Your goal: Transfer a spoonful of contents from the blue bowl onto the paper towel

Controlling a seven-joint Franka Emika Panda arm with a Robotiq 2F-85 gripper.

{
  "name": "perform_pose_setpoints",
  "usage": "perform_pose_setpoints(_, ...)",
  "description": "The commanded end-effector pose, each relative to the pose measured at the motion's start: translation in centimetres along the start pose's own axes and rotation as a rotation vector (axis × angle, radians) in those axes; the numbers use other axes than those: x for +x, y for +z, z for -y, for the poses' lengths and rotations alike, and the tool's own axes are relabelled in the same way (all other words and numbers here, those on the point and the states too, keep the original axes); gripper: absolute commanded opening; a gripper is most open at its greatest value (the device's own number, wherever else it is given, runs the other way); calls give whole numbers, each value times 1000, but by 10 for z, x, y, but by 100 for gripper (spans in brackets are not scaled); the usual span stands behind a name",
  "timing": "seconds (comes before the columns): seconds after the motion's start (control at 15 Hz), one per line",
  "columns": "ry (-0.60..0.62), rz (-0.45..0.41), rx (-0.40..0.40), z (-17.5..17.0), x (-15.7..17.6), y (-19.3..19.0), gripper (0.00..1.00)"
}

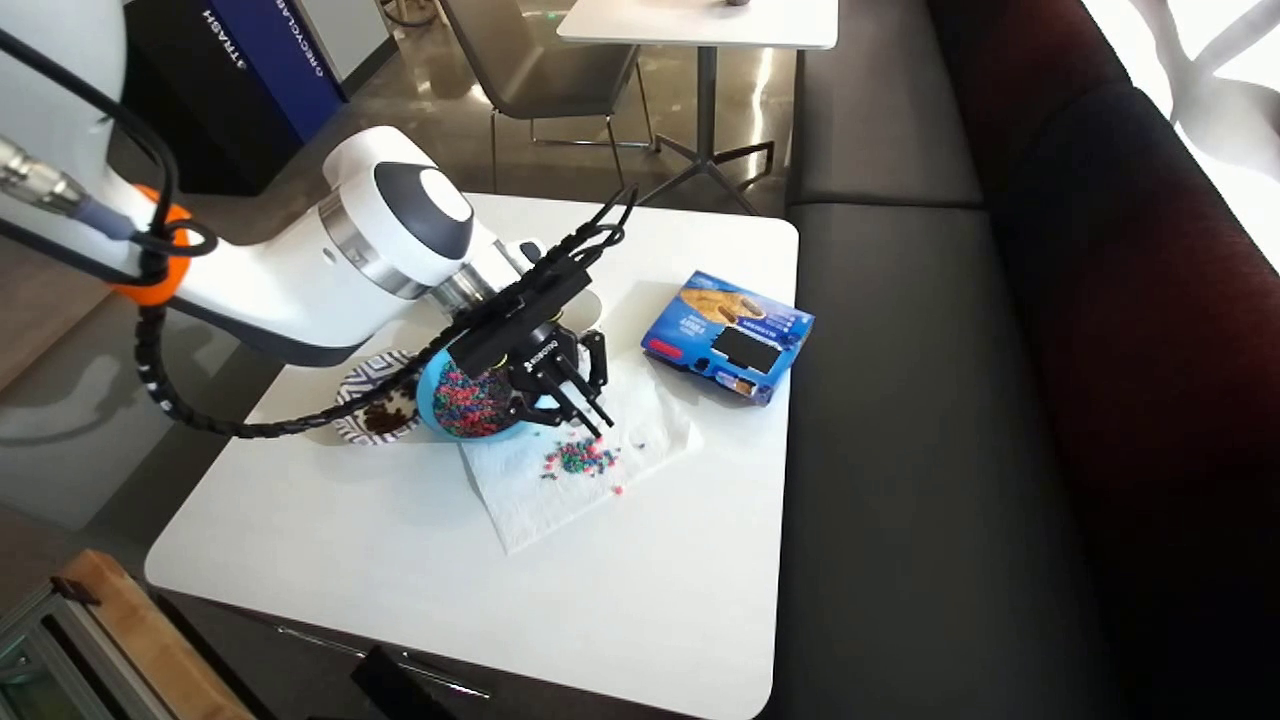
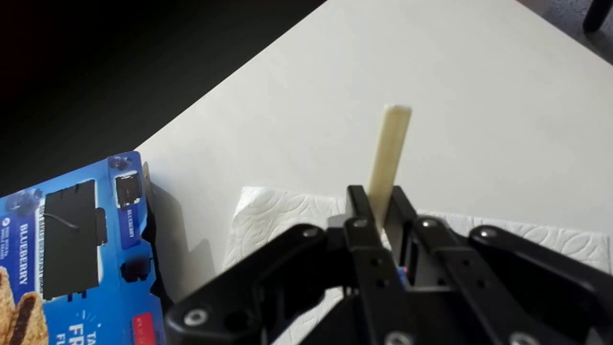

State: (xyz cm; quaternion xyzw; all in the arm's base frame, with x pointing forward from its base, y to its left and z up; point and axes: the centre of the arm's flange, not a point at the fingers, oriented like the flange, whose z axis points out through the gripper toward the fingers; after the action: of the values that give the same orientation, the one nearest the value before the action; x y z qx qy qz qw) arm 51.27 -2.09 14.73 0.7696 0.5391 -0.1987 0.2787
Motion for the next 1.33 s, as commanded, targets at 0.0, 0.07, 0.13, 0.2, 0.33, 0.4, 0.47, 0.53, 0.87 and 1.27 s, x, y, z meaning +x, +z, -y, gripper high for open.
perform_pose_setpoints(0.0, 49, -37, 46, 4, -4, -7, 3)
perform_pose_setpoints(0.07, 65, -48, 64, 4, -8, -9, 3)
perform_pose_setpoints(0.13, 76, -55, 67, 4, -11, -8, 3)
perform_pose_setpoints(0.2, 75, -37, 27, 2, -14, -8, 3)
perform_pose_setpoints(0.33, -6, 10, -88, -1, -14, -12, 3)
perform_pose_setpoints(0.4, -49, 38, -132, -2, -14, -14, 3)
perform_pose_setpoints(0.47, 10, -26, -1, 4, -10, -18, 3)
perform_pose_setpoints(0.53, -34, 15, -128, -1, -12, -17, 3)
perform_pose_setpoints(0.87, -23, 12, -114, 1, -12, -20, 3)
perform_pose_setpoints(1.27, 178, -93, 41, -8, -35, -24, 3)
